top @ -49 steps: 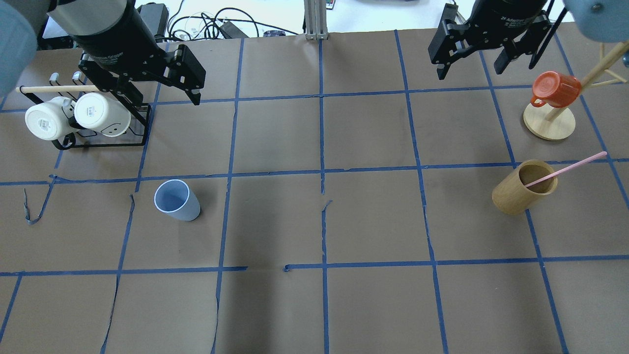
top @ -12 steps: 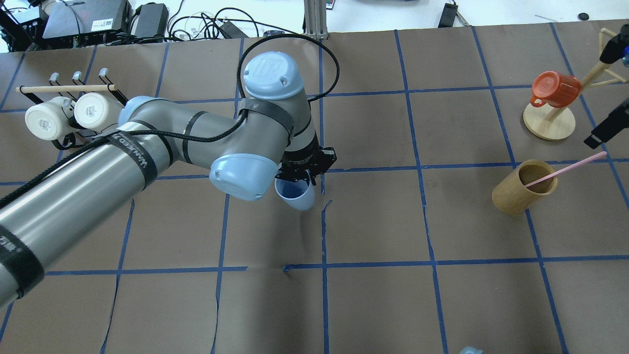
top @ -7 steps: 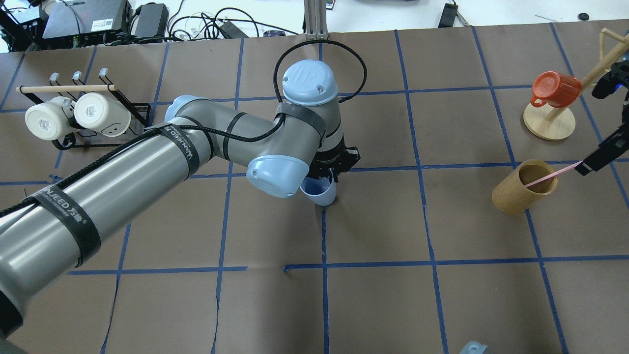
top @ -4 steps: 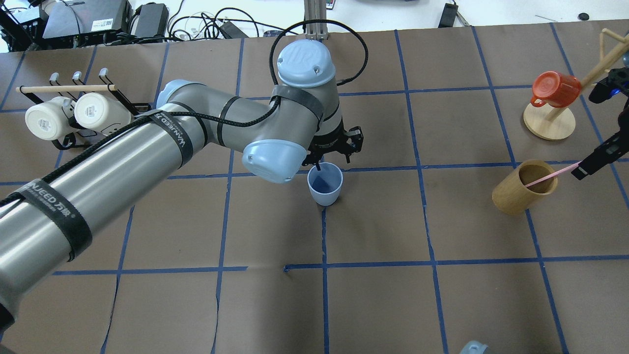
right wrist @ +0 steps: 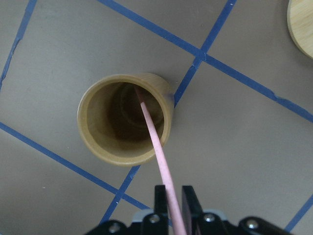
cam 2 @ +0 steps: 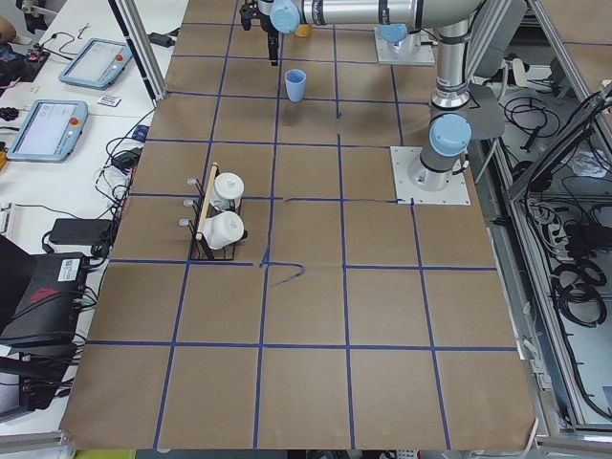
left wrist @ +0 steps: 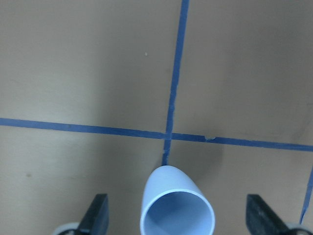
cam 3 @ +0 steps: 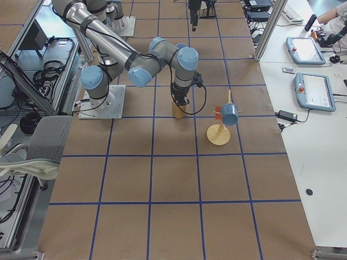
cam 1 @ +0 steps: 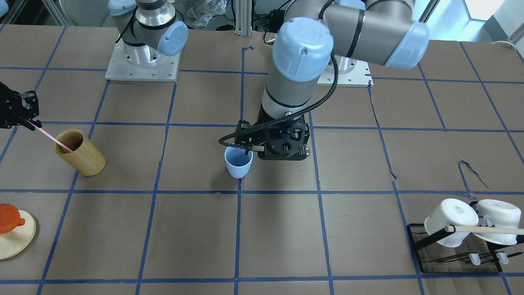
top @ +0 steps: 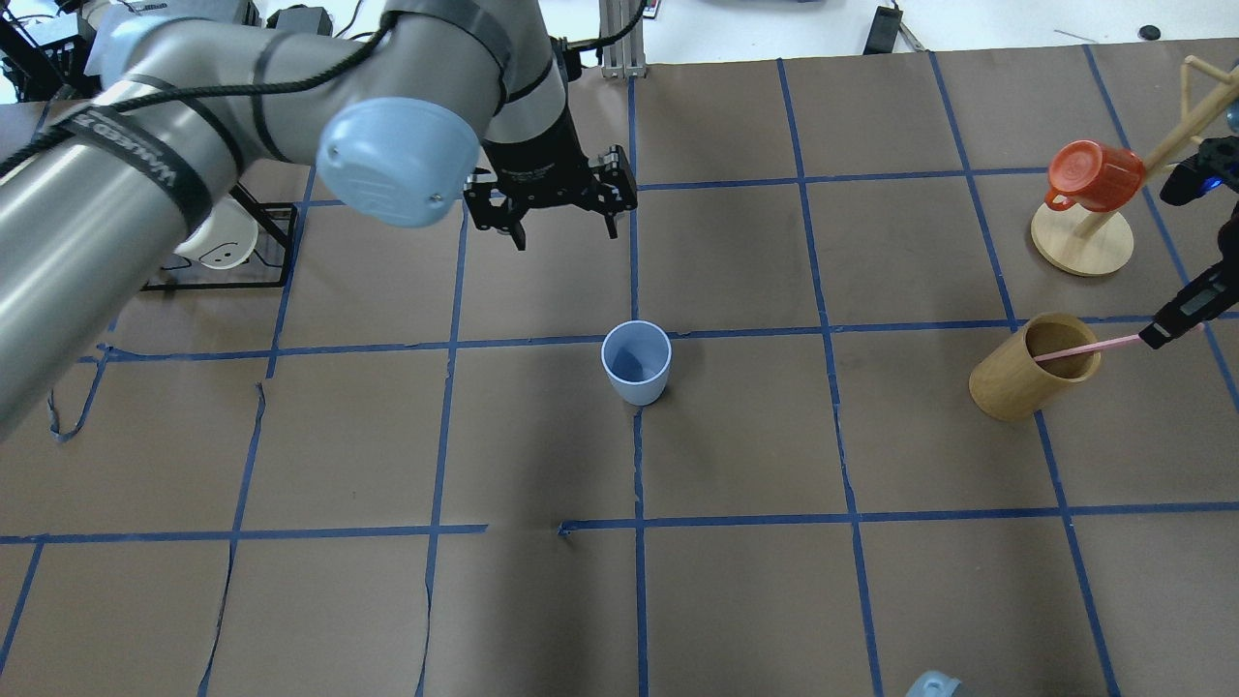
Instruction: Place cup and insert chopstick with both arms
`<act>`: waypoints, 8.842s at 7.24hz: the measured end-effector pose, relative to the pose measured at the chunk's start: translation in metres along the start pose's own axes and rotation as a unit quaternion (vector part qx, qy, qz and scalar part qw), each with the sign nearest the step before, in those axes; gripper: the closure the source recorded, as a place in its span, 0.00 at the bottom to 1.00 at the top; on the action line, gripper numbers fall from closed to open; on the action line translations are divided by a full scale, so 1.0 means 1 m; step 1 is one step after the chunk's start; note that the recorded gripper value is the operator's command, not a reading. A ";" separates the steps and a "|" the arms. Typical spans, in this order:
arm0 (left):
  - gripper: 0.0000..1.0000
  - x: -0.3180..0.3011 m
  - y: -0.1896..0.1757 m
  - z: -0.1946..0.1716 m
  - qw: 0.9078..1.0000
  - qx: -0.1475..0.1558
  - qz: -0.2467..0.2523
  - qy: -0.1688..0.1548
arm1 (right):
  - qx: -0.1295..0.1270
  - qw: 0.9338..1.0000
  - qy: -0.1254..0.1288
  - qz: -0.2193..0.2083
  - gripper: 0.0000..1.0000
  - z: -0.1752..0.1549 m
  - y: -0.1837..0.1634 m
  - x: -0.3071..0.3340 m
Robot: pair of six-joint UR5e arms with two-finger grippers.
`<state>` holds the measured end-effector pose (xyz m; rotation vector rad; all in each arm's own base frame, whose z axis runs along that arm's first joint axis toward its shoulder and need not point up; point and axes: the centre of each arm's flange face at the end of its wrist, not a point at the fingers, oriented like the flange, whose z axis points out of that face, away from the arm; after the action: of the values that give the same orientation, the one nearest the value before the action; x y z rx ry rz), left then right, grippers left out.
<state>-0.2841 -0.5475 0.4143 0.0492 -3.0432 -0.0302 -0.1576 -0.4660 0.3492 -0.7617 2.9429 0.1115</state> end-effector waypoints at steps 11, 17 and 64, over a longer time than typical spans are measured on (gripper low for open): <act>0.00 -0.124 0.079 -0.108 0.998 0.030 0.031 -0.045 | -0.022 0.996 -0.004 0.086 0.85 -0.162 -0.008 -0.044; 0.00 -0.130 0.076 -0.111 0.998 0.038 0.026 -0.046 | -0.002 0.979 0.044 0.200 0.90 -0.169 -0.168 -0.308; 0.00 -0.136 0.076 -0.113 0.998 0.043 0.019 -0.045 | 0.080 0.971 0.054 0.219 0.00 -0.138 -0.193 -0.211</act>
<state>-0.1404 -0.4692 0.5153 -0.0042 -3.1335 0.1041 0.1093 -0.5460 0.5015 -0.0905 3.1210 -0.1374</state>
